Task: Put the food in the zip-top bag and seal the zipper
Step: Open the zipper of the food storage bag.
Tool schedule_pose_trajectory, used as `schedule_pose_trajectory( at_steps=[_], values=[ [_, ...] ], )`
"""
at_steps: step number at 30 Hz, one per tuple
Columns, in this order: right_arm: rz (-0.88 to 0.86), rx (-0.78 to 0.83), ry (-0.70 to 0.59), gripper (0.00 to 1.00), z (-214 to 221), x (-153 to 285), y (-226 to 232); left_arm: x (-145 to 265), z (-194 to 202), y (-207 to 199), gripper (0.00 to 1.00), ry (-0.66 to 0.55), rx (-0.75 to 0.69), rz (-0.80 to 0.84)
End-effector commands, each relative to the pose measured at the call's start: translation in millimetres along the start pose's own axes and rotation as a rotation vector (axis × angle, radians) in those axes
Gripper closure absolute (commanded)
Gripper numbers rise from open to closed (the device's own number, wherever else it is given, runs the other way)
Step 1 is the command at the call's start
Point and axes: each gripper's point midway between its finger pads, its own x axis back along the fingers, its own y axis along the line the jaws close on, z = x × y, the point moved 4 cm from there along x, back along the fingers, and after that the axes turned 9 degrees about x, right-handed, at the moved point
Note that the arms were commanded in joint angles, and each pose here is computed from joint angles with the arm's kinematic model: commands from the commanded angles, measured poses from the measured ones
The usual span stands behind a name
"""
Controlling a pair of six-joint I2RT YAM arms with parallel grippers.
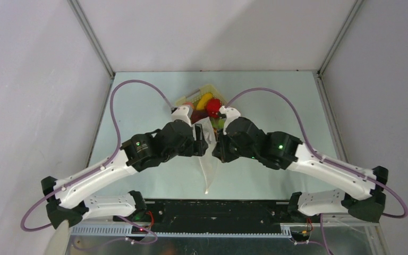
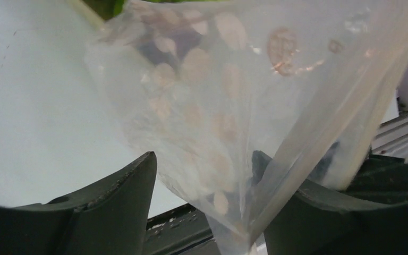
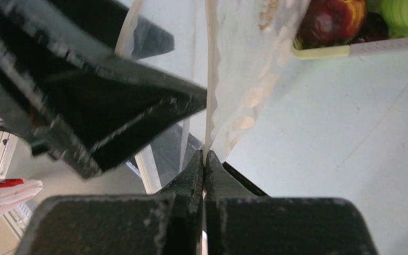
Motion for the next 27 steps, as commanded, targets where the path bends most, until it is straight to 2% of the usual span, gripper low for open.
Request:
schedule_pose_trajectory(
  at_steps=[1, 9, 13, 17, 23, 27],
  values=[
    [0.038, 0.015, -0.026, 1.00, -9, 48, -10, 0, -16, -36, 0.30, -0.025, -0.028, 0.099],
    [0.233, -0.032, 0.017, 1.00, -1, 70, -55, -5, -15, -66, 0.56, -0.007, -0.098, 0.155],
    [0.384, -0.083, 0.034, 1.00, 1, 77, -90, -10, -10, -59, 0.72, 0.011, -0.120, 0.109],
    [0.493, -0.120, 0.047, 1.00, 6, 88, -122, -10, -3, -43, 0.82, 0.030, -0.138, 0.042],
    [0.585, -0.141, 0.067, 1.00, 13, 108, -152, -5, 6, -18, 0.87, 0.066, -0.177, -0.034],
    [0.536, -0.136, 0.055, 1.00, 15, 110, -153, -1, 12, 1, 0.96, 0.081, -0.184, -0.116]
  ],
)
